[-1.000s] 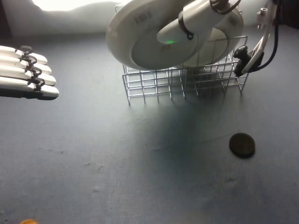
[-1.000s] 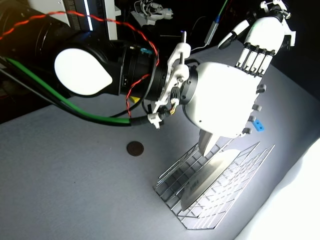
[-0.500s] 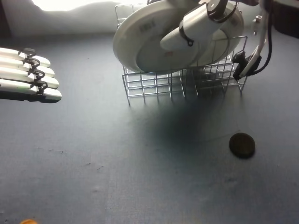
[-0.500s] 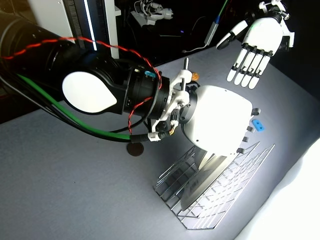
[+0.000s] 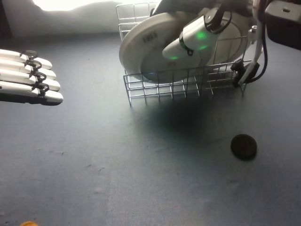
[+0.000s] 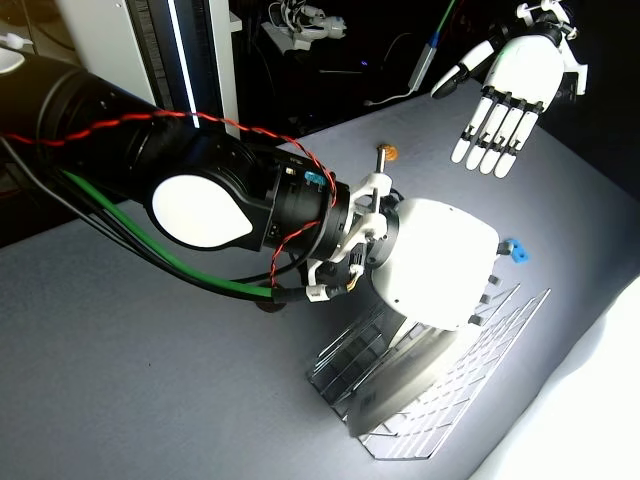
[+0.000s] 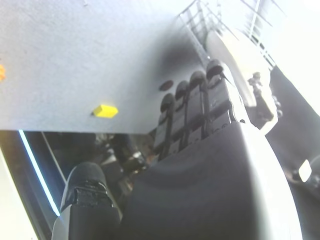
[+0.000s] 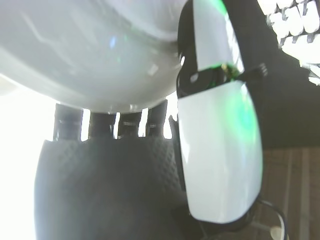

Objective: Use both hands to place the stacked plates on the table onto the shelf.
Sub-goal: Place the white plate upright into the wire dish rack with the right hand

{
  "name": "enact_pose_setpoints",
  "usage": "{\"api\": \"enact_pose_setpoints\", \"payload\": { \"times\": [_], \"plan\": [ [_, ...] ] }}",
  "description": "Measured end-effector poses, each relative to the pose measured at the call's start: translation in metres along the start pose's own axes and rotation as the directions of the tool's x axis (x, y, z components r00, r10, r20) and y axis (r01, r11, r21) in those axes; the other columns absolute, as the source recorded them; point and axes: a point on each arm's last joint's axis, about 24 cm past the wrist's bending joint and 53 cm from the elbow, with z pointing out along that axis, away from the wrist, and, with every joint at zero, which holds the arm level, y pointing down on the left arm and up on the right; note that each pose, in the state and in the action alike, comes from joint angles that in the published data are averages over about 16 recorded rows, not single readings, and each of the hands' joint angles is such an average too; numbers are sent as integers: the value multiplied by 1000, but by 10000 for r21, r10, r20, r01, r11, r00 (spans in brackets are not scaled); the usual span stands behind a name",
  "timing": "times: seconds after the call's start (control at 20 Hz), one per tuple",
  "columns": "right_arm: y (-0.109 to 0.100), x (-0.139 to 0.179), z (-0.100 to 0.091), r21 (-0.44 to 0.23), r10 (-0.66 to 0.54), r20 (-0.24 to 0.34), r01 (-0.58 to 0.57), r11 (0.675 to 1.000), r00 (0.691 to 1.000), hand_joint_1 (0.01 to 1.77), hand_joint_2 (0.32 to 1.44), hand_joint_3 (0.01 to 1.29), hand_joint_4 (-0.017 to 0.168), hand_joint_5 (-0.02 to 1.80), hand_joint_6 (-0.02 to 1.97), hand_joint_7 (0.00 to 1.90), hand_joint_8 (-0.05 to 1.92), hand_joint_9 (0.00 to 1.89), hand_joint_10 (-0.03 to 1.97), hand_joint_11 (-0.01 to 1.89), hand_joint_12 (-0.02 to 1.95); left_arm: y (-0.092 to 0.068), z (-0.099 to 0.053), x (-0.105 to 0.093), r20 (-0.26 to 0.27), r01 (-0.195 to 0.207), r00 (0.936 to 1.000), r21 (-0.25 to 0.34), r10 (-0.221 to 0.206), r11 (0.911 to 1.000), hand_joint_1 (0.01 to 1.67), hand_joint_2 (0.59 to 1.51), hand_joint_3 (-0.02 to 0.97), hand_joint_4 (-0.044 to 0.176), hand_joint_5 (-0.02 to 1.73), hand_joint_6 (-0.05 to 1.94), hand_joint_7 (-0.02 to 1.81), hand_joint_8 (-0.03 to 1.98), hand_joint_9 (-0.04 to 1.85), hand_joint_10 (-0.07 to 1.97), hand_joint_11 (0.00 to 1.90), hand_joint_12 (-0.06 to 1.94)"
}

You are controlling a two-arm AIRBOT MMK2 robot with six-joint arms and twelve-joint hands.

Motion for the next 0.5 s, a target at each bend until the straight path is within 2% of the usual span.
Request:
{"api": "enact_pose_setpoints", "payload": {
  "times": [0.5],
  "plan": [
    [-10,7,3,113,-172,-110,173,9998,9998,1270,973,12,-8,963,908,1114,760,1347,16,878,1051,-2,1,1,-33,-12,10000,41,12,10000,13,1119,13,2,77,18,68,-2,42,7,31,21]
  ]
}}
